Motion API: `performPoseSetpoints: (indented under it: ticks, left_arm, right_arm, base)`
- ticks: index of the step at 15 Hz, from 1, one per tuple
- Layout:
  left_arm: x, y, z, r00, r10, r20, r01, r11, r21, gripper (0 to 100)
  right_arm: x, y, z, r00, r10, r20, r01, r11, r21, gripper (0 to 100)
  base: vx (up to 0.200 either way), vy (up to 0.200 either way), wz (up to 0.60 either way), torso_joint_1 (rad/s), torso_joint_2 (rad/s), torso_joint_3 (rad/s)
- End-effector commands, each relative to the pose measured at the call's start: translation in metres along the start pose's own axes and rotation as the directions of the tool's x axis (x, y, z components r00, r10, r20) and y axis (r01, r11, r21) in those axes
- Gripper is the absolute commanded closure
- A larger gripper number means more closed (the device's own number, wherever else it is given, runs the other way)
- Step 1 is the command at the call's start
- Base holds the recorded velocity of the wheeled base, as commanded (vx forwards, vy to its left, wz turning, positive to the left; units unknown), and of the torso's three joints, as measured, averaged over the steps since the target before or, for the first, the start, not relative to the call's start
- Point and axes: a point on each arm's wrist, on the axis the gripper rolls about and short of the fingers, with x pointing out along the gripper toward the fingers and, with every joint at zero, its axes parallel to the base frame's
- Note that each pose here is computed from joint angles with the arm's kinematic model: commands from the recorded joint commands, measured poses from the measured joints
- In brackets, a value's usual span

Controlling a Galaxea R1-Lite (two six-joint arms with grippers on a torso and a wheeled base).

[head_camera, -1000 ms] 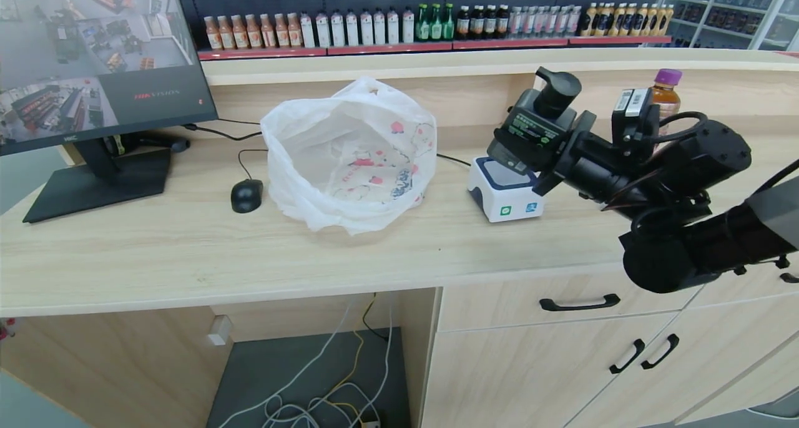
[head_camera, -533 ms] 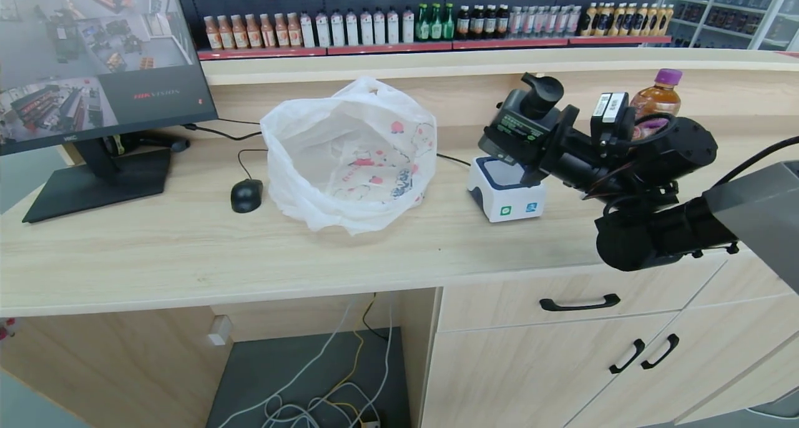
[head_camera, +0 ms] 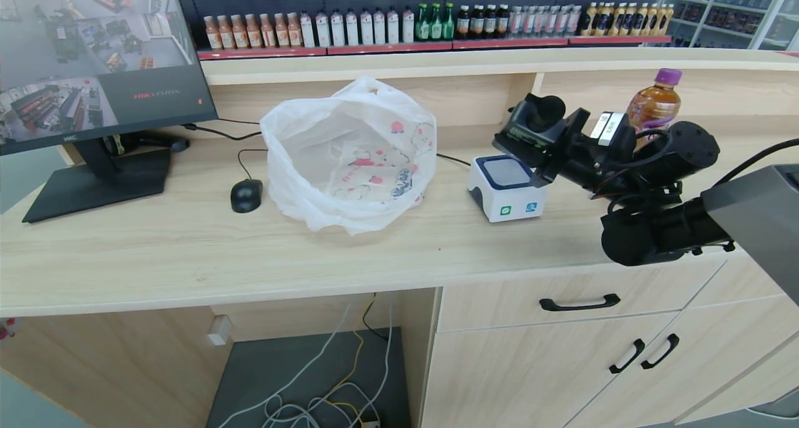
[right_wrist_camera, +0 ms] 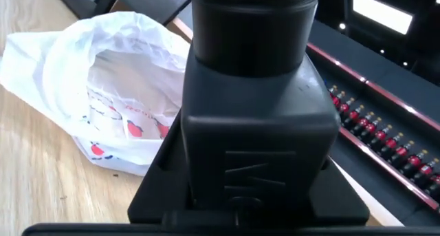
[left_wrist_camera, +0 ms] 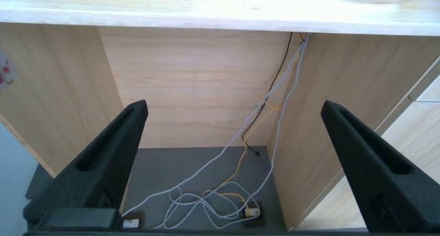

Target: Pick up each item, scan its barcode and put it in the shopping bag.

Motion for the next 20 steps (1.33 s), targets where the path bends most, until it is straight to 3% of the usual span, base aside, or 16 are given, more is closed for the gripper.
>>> performPoseSetpoints:
  ticks: [1, 8, 20]
  left_arm:
    - [0.000, 0.000, 0.000, 1.000, 0.000, 0.000, 0.000, 1.000, 0.000, 0]
    - [0.000, 0.000, 0.000, 1.000, 0.000, 0.000, 0.000, 1.000, 0.000, 0]
    - [0.000, 0.000, 0.000, 1.000, 0.000, 0.000, 0.000, 1.000, 0.000, 0]
  right_arm:
    - [-0.001, 0.003, -0.006, 1.000, 0.003, -0.007, -0.003, 1.000, -0.005, 100]
    - [0.003, 0.004, -0.024, 1.000, 0.006, 0.010, -0.005, 0.995, -0.095, 100]
    - [0.000, 0.013, -0.038, 1.000, 0.013, -0.007, -0.013, 0.996, -0.083, 100]
  base:
    - [0.000, 0.000, 0.00, 0.000, 0.00, 0.000]
    - [0.000, 0.000, 0.00, 0.000, 0.00, 0.000]
    - [0.000, 0.000, 0.00, 0.000, 0.00, 0.000]
